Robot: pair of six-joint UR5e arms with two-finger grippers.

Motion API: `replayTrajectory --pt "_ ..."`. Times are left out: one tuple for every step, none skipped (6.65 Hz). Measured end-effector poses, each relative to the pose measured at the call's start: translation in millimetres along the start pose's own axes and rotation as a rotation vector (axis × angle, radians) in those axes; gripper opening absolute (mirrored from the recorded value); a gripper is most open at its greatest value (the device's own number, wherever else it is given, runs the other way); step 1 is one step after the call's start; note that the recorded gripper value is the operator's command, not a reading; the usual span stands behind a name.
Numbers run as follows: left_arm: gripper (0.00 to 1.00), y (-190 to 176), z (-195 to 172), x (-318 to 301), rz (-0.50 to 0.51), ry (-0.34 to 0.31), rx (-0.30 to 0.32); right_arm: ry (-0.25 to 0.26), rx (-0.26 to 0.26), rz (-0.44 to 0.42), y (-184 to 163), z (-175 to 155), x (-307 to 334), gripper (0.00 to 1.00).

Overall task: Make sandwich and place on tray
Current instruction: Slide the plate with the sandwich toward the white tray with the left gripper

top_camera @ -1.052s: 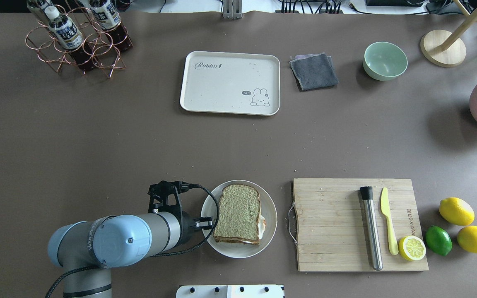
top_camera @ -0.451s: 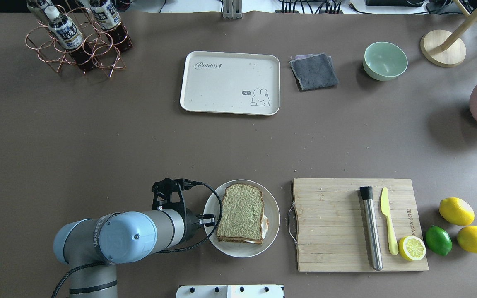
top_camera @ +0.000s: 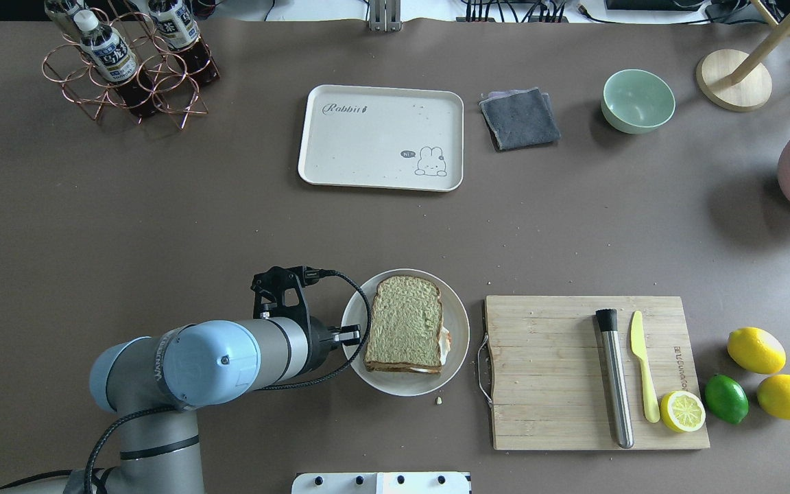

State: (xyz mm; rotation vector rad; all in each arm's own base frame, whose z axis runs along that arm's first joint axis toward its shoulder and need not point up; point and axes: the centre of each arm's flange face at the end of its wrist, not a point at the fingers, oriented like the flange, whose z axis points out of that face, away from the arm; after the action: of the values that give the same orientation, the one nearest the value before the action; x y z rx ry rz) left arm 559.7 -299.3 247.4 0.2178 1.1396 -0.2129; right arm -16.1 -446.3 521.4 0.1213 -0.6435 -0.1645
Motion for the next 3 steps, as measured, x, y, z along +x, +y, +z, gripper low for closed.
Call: replayTrajectory --pt "0.0 -20.4 -3.6 1.4 0.007 0.004 0.024 0.001 -0.01 0.017 5.4 3.6 7.3 1.0" --pt "0.0 -43.3 -5.2 4.2 0.009 0.006 0.038 0.002 -0.016 0.035 9.3 5.7 15.2 1.0" --pt "0.0 -68.2 -1.9 6.7 0.007 0.0 0.045 0.005 -0.028 0.052 13.5 10.7 24.8 1.0"
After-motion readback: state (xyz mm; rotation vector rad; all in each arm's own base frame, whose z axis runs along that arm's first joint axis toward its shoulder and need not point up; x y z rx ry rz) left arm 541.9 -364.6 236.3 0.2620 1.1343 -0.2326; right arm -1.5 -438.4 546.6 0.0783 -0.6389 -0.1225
